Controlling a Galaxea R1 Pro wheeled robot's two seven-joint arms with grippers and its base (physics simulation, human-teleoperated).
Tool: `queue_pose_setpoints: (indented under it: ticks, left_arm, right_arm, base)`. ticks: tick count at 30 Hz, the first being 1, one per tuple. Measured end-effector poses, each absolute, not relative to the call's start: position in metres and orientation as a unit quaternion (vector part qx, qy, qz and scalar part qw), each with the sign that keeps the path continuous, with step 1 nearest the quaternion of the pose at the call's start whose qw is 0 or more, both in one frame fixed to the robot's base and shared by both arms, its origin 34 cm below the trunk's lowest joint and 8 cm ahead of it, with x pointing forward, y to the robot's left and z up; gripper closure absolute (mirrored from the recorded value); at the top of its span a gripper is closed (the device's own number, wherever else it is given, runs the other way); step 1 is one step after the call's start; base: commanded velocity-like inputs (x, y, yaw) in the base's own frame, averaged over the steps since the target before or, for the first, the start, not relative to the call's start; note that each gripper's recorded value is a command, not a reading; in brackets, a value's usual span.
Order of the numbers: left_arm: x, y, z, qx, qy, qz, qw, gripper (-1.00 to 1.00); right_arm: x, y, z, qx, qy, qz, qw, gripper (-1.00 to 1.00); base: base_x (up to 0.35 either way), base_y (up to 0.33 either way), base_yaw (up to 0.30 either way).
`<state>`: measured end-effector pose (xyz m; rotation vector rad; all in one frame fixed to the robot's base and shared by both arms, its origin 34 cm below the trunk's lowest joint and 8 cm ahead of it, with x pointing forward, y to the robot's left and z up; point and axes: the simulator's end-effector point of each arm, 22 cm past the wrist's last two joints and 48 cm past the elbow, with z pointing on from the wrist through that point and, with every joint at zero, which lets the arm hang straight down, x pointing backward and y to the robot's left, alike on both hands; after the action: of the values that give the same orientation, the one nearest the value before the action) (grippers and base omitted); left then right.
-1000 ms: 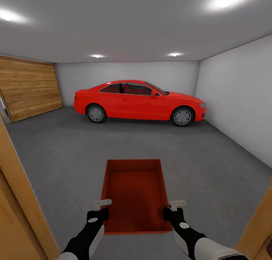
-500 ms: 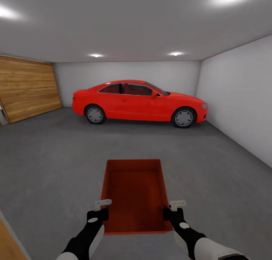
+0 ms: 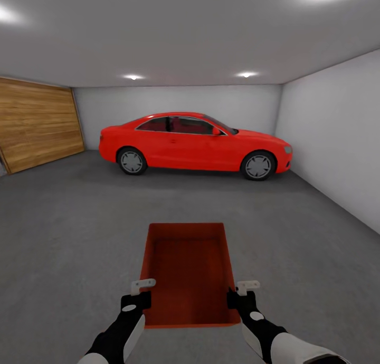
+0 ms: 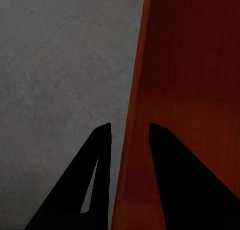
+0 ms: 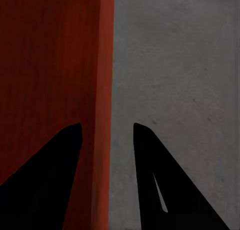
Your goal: Move the two storage containers from the living room to the garage. In the garage, place one container on the floor and stack the other container on top of it (either order is fine).
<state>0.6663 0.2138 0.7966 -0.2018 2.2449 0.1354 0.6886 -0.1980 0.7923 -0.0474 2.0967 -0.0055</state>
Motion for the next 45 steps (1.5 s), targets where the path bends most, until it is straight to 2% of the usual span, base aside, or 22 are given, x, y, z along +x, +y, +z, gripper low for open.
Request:
queue_pose_setpoints:
  ticks: [13, 45]
  left_arm:
    - [0.6659, 0.2139, 0.7964, -0.08, 0.899, 0.054, 0.427, 1.0]
    - [0.6659, 0.2123, 0.7968, -0.081, 0.899, 0.053, 0.428, 1.0]
  right_arm:
    - [0.6879, -0.198, 0.7921, -0.019, 0.867, -0.002, 0.499, 1.0]
    - [0.6884, -0.1994, 0.7926, -0.019, 0.867, -0.001, 0.499, 1.0]
  base:
    - [0.039, 0.0, 0.0]
    - [0.306, 0.0, 0.0]
